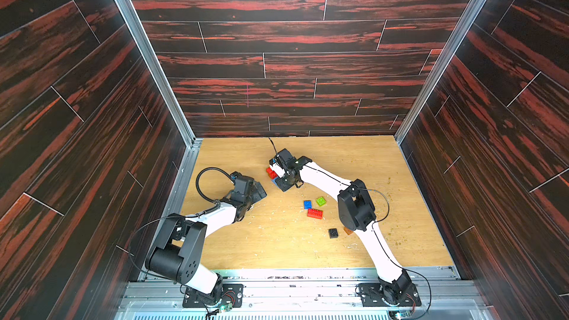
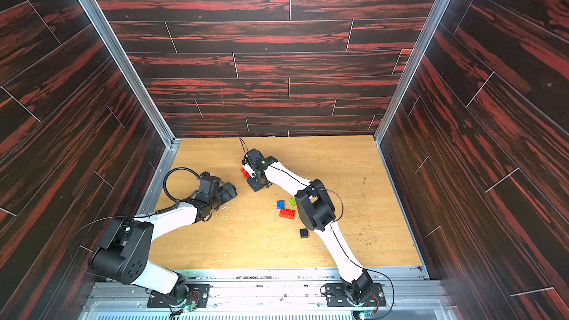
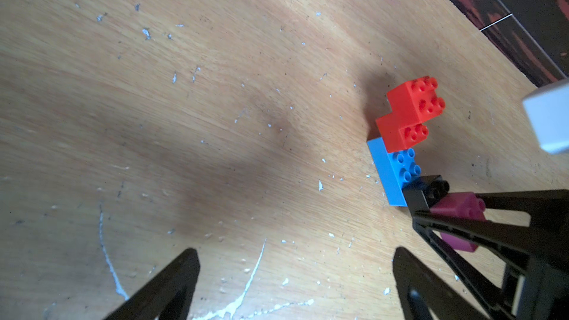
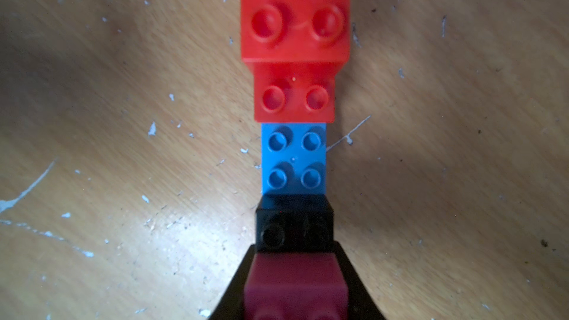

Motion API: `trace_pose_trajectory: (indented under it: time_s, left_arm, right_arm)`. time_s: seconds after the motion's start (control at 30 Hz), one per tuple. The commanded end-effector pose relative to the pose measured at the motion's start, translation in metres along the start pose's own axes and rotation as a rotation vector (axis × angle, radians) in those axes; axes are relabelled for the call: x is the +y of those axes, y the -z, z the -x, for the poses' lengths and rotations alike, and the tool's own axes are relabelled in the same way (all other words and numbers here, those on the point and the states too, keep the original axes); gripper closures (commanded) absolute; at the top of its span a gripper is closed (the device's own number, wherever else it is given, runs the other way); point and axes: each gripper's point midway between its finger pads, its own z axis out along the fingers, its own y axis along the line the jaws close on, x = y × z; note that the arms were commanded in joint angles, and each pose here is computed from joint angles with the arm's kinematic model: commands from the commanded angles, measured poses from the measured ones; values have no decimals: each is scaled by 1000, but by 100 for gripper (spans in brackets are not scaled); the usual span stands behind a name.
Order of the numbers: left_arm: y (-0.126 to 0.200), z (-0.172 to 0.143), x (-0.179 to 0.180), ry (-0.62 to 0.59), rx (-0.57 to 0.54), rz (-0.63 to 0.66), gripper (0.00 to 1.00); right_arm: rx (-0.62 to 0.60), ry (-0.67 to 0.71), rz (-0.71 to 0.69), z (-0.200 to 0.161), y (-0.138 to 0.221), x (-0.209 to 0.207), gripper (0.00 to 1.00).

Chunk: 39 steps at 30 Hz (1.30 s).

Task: Assemble the letter v with lego
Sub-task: Assemble the lego brick with the lego brick, then adjust the lego brick at the center of the board.

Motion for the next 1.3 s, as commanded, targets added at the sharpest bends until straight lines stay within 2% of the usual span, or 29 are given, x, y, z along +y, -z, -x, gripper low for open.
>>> trace_pose_trajectory:
  time_s: [0.0, 0.2, 0.37, 0.5, 0.7, 1.27]
  left_arm:
    - [4, 1, -1, -15, -7, -6, 0]
    - [2, -1, 0, -17, -1, -5, 0]
    - [1, -2, -1, -17, 1, -6, 0]
    - [2, -2, 1, -20, -1, 0, 0]
    - [-1, -5, 3, -19, 7, 4, 0]
    - [5, -6, 8, -6, -6, 5, 0]
  right_arm:
    - [169, -6, -13, -45, -28, 3, 68]
    - [143, -16, -14, -37, -23, 3, 66]
    - [69, -27, -22, -16, -14, 1, 43]
    - [6, -16, -32, 2, -3, -1, 34]
    - [-67, -23, -38, 21, -2, -2, 33]
    - [-64, -21, -38, 26, -29, -2, 37]
